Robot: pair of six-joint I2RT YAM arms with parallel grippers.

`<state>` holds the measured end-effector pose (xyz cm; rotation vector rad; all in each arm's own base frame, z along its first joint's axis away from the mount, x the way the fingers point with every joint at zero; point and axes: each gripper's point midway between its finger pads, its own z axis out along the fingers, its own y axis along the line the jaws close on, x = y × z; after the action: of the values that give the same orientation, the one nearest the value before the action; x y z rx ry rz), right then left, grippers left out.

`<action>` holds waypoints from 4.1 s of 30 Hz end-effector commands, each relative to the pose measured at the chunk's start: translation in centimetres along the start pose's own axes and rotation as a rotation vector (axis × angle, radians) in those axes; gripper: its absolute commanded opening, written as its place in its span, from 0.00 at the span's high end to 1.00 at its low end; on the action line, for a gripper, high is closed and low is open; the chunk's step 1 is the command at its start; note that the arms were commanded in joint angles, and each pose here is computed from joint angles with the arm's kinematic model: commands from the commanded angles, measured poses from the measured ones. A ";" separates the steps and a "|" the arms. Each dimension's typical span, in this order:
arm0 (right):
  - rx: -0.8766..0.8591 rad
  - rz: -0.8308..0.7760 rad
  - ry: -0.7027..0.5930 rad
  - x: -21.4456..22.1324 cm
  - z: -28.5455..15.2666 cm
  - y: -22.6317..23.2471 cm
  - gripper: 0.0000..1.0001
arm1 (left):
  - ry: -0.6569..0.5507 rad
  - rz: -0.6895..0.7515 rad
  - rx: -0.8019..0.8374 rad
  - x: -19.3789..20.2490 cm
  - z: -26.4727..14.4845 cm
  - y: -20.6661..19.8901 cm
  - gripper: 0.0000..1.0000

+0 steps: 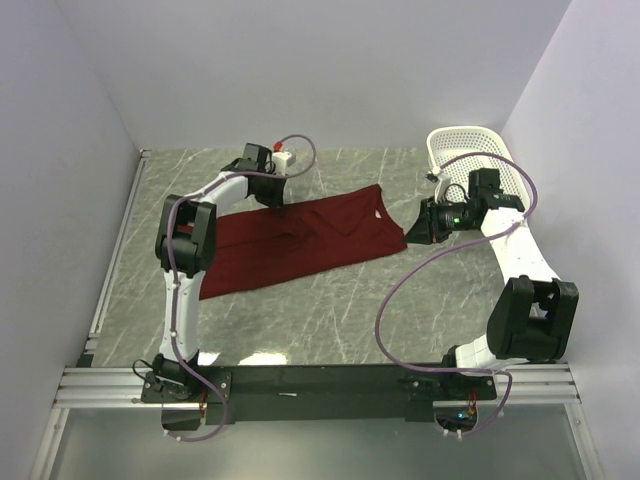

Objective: Fold and stack the t-shirts
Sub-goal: Fold the tshirt

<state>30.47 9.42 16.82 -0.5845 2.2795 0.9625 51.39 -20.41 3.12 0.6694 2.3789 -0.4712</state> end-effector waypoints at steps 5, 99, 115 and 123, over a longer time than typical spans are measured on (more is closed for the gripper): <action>-0.009 -0.006 -0.012 -0.3 -0.4 0.1 0.68 | -0.123 -0.130 -0.191 -3.7 -2.7 6.4 0.99; -0.085 -1.699 0.228 3.2 42.1 25.2 0.66 | -0.963 -0.641 -0.928 9.7 -44.7 3.3 0.01; -0.116 -1.667 0.303 5.5 40.2 23.5 1.00 | -0.953 -0.637 -0.928 9.7 -44.5 3.4 0.01; -0.125 -1.641 0.316 5.7 36.0 22.4 1.00 | -0.937 -0.628 -0.919 9.6 -44.0 3.5 0.01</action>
<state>26.70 52.55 2.43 -2.1614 1.0904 0.0757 26.22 6.75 28.95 -0.6260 1.5590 0.1114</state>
